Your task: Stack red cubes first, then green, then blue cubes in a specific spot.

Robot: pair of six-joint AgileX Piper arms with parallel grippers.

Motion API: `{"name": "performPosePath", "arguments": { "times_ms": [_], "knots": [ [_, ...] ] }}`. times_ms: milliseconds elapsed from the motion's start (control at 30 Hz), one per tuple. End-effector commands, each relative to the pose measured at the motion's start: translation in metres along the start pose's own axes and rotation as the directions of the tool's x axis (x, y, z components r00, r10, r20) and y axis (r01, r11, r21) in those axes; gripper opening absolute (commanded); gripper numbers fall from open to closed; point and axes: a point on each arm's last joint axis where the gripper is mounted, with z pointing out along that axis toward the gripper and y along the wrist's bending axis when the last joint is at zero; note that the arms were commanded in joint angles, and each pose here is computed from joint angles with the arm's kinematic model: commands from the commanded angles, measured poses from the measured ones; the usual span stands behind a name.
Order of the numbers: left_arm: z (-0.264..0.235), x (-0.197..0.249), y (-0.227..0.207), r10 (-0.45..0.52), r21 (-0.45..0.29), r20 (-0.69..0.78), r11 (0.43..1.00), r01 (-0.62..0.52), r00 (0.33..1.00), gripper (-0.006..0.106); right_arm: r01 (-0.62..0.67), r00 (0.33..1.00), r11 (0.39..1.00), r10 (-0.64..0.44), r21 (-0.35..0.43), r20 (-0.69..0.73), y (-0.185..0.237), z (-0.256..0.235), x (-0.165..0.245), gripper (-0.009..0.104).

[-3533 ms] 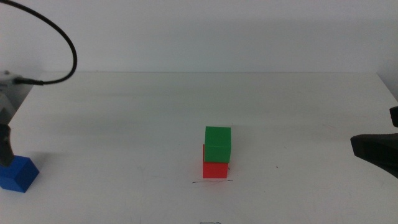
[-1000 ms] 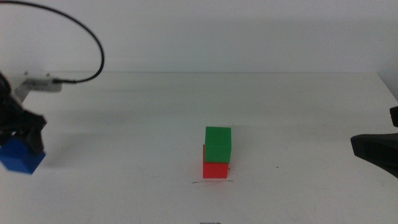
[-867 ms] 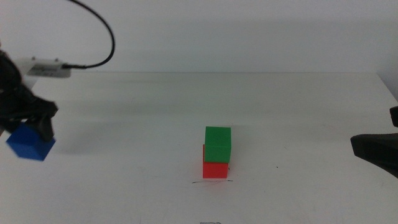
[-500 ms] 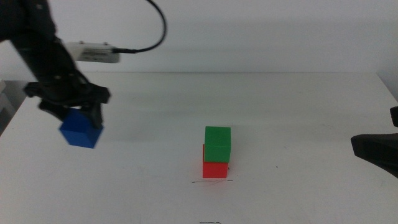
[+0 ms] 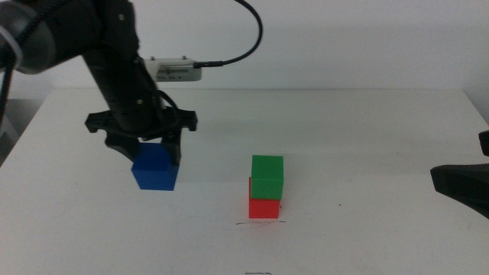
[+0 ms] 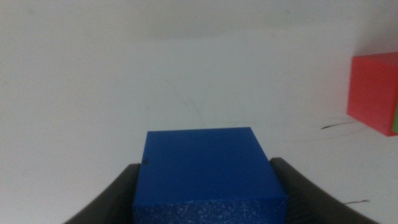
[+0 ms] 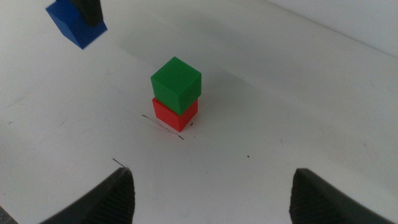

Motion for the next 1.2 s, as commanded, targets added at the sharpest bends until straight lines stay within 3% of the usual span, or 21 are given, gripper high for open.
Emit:
{"name": "performPosePath", "arguments": {
  "times_ms": [0,133,633,1167],
  "knots": [
    [-0.032,0.013,-0.012,-0.032,-0.018,0.009,0.999,0.032,0.999,0.042,0.005,0.996,1.0,-0.007,0.019,0.089,-0.002,-0.006,-0.011,0.063],
    [-0.039,0.012,-0.027,-0.032,-0.03,0.046,0.999,0.034,0.998,0.037,0.005,0.996,1.0,-0.007,0.019,0.089,-0.002,-0.006,-0.011,0.063],
    [-0.067,0.008,-0.054,-0.097,0.093,0.118,0.992,0.087,0.988,0.028,0.005,0.996,1.0,-0.007,0.019,0.089,-0.002,-0.006,-0.011,0.063],
    [-0.064,0.004,-0.113,0.001,0.161,0.133,0.987,-0.022,0.991,0.027,0.004,0.996,1.0,-0.006,0.019,0.09,-0.002,-0.006,-0.011,0.063]
  ]
}}
